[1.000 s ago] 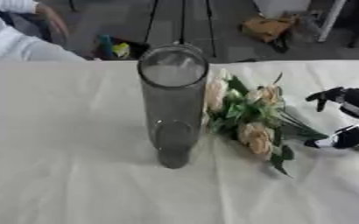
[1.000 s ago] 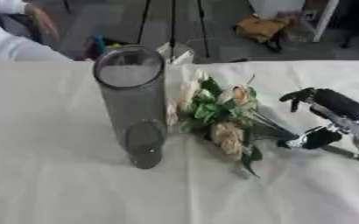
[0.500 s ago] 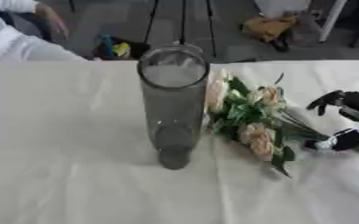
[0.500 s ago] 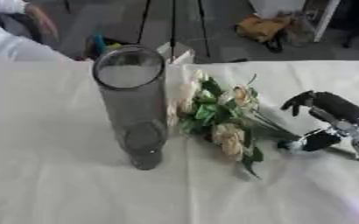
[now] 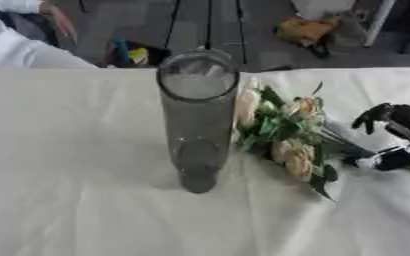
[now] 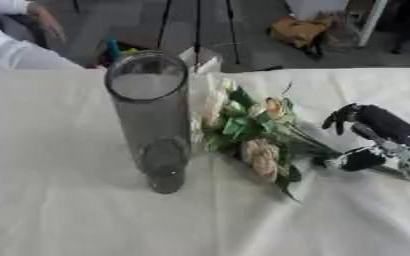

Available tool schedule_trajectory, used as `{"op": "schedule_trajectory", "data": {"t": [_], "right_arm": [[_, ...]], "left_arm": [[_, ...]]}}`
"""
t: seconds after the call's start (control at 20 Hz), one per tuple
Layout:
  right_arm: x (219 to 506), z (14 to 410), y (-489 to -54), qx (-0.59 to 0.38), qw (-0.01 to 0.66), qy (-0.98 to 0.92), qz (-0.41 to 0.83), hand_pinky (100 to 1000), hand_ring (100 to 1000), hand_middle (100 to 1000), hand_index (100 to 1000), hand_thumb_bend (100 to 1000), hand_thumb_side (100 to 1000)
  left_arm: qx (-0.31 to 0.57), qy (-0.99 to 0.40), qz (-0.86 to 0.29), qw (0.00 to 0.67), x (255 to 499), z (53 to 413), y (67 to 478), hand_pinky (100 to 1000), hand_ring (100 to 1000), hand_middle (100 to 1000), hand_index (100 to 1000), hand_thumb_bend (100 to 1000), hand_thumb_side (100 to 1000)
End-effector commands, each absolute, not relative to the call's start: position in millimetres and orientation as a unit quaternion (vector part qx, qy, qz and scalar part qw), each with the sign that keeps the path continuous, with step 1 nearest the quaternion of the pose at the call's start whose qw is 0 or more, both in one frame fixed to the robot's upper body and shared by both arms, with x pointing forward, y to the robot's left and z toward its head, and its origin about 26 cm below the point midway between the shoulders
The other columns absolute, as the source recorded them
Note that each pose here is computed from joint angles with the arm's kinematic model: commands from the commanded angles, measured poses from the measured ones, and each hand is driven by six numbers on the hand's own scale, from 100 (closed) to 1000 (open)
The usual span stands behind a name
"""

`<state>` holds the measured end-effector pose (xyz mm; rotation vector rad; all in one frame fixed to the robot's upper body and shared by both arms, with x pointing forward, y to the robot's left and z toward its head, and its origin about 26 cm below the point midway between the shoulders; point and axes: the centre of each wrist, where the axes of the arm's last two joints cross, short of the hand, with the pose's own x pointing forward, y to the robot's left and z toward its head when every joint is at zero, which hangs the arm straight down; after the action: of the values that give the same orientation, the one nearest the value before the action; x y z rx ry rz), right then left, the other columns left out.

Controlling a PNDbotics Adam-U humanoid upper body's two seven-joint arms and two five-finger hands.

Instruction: Arrange flowers into the vase.

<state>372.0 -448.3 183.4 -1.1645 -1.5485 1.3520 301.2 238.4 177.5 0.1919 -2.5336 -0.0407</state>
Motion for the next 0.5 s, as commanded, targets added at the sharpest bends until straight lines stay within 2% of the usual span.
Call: {"op": "schedule_trajectory", "data": {"t": [0.05,0.2,0.3,0.5], "right_arm": [[370.7,191.3,-453.3,-0.468,0.371,-0.598,0.534,696,679,434,685,544,394],[370.4,189.7,-452.9,-0.466,0.370,-0.599,0.536,695,676,432,683,532,396],[370.2,189.5,-452.3,-0.464,0.369,-0.601,0.536,687,668,422,679,494,411],[369.1,190.2,-451.1,-0.456,0.366,-0.608,0.536,684,663,413,679,360,447]], "left_arm": [[0.069,-0.956,-0.020,0.285,299.4,183.1,236.0,542,589,714,867,100,1000],[0.069,-0.956,-0.021,0.285,299.3,182.9,236.0,543,589,714,867,100,1000],[0.069,-0.956,-0.021,0.285,299.4,183.0,236.0,543,589,714,867,100,1000],[0.069,-0.956,-0.023,0.285,299.3,182.9,235.7,543,590,714,867,100,1000]]}}
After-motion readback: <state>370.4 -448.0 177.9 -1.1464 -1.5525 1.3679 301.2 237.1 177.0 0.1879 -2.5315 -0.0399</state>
